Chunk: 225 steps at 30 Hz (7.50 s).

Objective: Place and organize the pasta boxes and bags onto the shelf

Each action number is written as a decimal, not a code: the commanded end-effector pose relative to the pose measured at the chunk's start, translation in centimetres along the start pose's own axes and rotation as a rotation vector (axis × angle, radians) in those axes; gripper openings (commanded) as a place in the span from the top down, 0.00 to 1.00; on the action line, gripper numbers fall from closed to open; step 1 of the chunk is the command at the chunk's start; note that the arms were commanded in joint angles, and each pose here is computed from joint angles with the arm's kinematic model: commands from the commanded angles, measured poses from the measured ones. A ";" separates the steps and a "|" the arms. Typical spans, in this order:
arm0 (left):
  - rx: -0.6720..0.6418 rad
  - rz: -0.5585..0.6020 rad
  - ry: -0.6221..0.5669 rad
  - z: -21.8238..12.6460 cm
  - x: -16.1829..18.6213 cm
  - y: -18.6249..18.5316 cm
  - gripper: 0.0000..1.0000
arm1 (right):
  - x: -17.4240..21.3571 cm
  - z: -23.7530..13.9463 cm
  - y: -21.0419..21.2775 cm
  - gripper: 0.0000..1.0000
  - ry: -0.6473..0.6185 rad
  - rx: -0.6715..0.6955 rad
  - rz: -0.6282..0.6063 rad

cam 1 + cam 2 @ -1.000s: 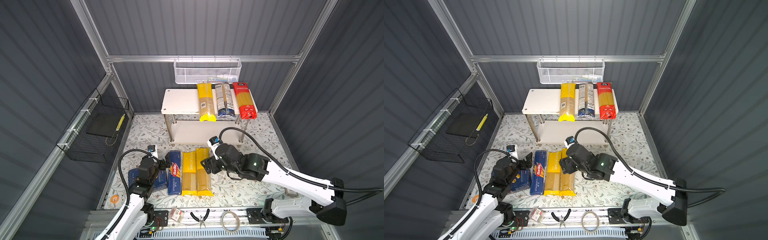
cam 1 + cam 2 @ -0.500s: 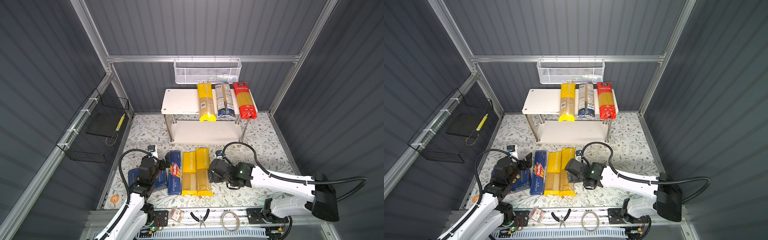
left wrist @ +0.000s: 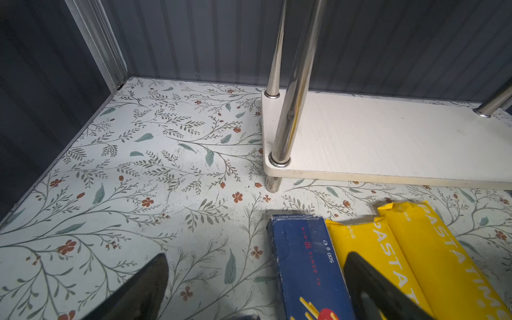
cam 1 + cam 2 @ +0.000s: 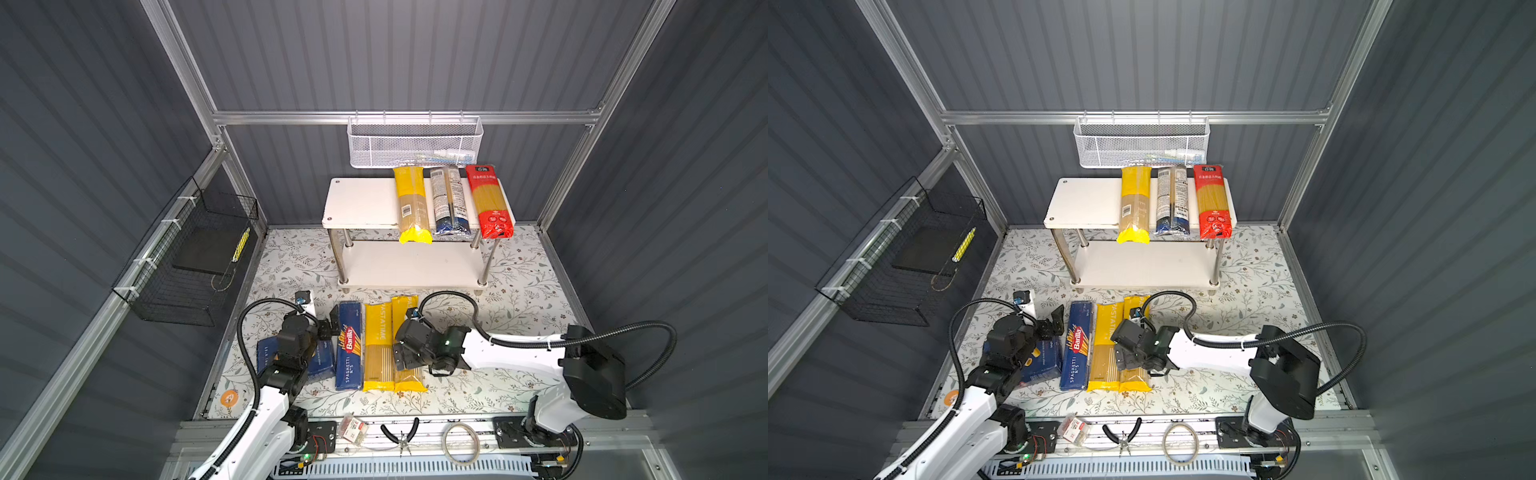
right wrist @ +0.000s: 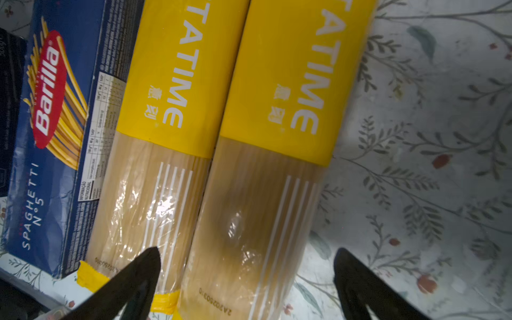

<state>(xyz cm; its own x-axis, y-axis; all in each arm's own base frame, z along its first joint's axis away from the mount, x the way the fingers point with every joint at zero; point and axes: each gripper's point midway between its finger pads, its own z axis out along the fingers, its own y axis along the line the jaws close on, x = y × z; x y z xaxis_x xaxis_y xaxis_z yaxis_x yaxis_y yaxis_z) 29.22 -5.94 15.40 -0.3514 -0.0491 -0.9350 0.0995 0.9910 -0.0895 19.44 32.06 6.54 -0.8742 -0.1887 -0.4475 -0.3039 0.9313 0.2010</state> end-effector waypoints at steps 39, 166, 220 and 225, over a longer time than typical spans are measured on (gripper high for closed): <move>0.001 -0.005 -0.007 0.0 -0.3 -0.1 0.01 | 2.8 4.3 -1.9 0.01 0.143 0.179 0.025; 0.017 0.004 0.003 0.2 -0.2 -0.4 0.01 | 1.0 -0.5 -1.7 0.67 -0.022 -0.055 -0.020; 0.014 0.003 0.006 0.3 -0.1 -0.3 0.01 | -11.6 -18.4 11.5 0.79 -0.436 -0.581 -0.158; 0.014 0.003 0.005 0.2 -0.1 -0.3 0.01 | -13.2 -20.5 12.7 0.79 -0.474 -0.603 -0.173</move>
<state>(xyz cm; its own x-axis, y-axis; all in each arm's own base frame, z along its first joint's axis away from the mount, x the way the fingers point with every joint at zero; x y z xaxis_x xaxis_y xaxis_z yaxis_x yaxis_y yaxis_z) 29.27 -6.10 14.82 -0.3709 -0.0472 -0.9275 0.1038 0.9903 -0.0919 18.79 38.44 26.00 -0.6828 -0.1453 -0.7160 -0.6191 0.6354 0.4615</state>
